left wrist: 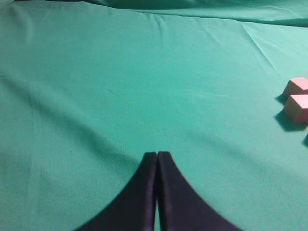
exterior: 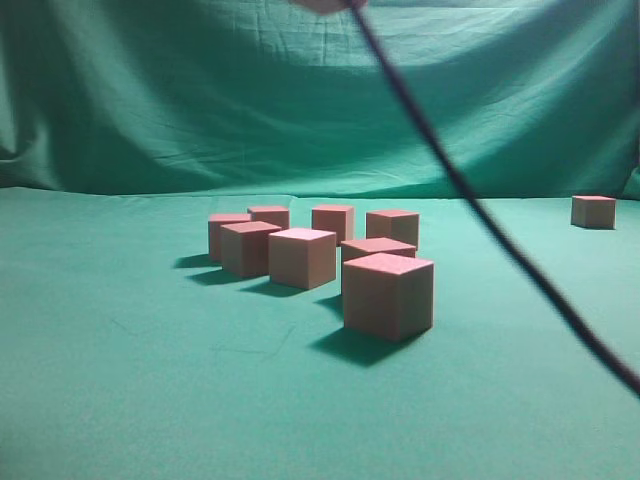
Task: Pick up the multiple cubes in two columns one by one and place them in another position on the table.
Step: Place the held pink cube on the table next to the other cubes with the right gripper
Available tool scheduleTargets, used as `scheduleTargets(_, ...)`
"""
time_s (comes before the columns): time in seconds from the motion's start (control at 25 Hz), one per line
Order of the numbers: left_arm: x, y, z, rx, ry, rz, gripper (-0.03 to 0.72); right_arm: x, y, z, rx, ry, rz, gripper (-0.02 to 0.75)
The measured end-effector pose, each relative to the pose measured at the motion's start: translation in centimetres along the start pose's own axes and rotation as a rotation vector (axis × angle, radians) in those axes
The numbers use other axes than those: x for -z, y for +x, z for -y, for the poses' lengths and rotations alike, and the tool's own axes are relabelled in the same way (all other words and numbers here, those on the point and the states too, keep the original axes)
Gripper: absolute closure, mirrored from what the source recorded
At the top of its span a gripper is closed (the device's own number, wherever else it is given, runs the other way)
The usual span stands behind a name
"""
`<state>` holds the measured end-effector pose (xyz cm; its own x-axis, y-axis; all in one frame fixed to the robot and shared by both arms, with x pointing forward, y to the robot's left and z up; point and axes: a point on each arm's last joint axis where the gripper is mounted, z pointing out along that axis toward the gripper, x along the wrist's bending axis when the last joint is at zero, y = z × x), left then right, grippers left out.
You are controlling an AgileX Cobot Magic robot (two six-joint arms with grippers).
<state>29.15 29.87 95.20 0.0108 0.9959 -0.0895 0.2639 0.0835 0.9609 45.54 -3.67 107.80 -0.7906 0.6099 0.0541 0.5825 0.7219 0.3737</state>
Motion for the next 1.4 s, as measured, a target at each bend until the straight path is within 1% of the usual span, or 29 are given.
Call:
scheduleTargets(0.16, 0.0, 0.0, 0.0, 0.0, 0.0, 0.0, 0.688, -2.7, 3.2, 1.9, 0.109, 0.043, -0.059, 0.465)
scheduleTargets(0.28, 0.0, 0.0, 0.0, 0.0, 0.0, 0.0, 0.688, -4.3, 4.3, 3.3, 0.141, 0.058, -0.08, 0.465)
scheduleTargets(0.44, 0.0, 0.0, 0.0, 0.0, 0.0, 0.0, 0.688, -5.5, 4.2, 4.0, 0.163, 0.035, -0.073, 0.465)
scheduleTargets(0.6, 0.0, 0.0, 0.0, 0.0, 0.0, 0.0, 0.688, -5.9, 4.2, 4.1, 0.283, 0.011, -0.073, 0.465)
scheduleTargets(0.84, 0.0, 0.0, 0.0, 0.0, 0.0, 0.0, 0.688, -8.5, 4.2, 4.3, 0.427, 0.076, -0.094, 0.465)
scheduleTargets(1.0, 0.0, 0.0, 0.0, 0.0, 0.0, 0.0, 0.688, -10.2, 4.1, 4.4, 0.455, 0.104, -0.097, 0.465)
scheduleTargets(1.4, 0.0, 0.0, 0.0, 0.0, 0.0, 0.0, 0.688, -13.1, 4.0, 4.3, 0.467, 0.11, -0.093, 0.465)
